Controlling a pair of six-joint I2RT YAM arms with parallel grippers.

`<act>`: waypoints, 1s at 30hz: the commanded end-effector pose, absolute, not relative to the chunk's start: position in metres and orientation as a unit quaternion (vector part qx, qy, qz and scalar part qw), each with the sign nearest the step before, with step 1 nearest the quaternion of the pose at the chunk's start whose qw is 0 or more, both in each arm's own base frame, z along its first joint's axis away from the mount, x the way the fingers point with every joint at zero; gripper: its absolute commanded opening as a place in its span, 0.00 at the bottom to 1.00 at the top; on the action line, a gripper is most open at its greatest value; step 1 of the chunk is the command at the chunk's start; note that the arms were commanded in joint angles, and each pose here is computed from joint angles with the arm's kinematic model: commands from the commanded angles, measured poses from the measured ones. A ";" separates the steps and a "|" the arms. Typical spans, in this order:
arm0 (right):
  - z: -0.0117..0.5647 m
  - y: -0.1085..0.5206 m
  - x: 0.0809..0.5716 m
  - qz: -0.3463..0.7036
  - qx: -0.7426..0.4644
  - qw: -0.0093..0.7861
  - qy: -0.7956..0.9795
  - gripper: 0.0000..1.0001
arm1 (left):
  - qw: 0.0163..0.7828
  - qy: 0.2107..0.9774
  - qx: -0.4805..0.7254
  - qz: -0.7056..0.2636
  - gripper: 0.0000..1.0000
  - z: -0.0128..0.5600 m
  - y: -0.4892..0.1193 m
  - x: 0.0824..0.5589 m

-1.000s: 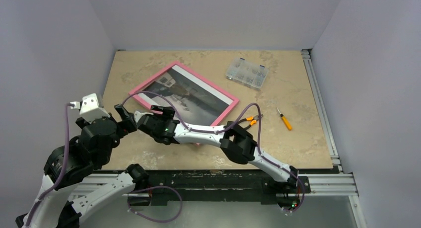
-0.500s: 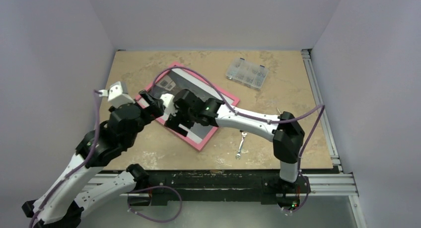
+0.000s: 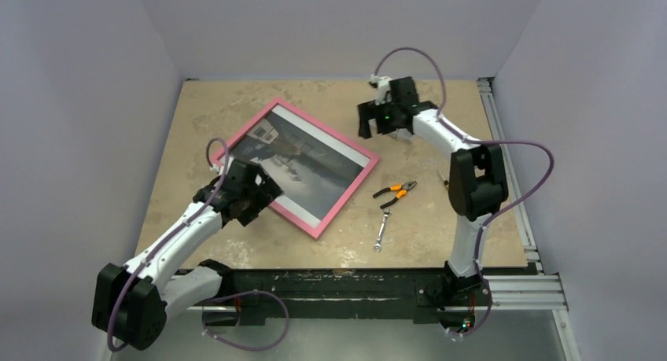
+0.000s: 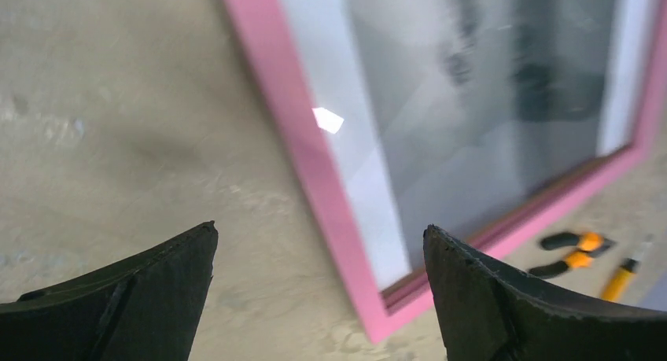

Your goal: Take the photo out of the frame

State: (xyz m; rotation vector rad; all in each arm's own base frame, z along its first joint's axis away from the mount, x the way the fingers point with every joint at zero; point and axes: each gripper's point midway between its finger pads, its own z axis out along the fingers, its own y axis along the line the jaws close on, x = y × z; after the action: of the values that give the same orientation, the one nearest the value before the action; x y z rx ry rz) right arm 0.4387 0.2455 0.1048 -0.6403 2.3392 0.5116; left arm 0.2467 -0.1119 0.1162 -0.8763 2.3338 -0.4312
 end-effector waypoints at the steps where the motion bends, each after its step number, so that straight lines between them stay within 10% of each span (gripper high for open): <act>1: 0.140 0.213 0.485 0.203 -0.171 0.377 0.888 0.95 | 0.216 0.888 -0.366 -0.176 1.00 0.078 -0.122 0.225; 30: 0.049 0.209 0.467 0.102 -0.211 0.292 0.927 0.74 | 0.226 0.881 -0.367 -0.195 0.81 0.042 -0.135 0.298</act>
State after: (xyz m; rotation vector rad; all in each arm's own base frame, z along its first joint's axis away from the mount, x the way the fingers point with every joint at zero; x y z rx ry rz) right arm 0.4586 0.2142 0.0423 -0.5623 2.4863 0.3310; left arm 0.2789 -0.1384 0.0395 -1.0244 2.4693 -0.5365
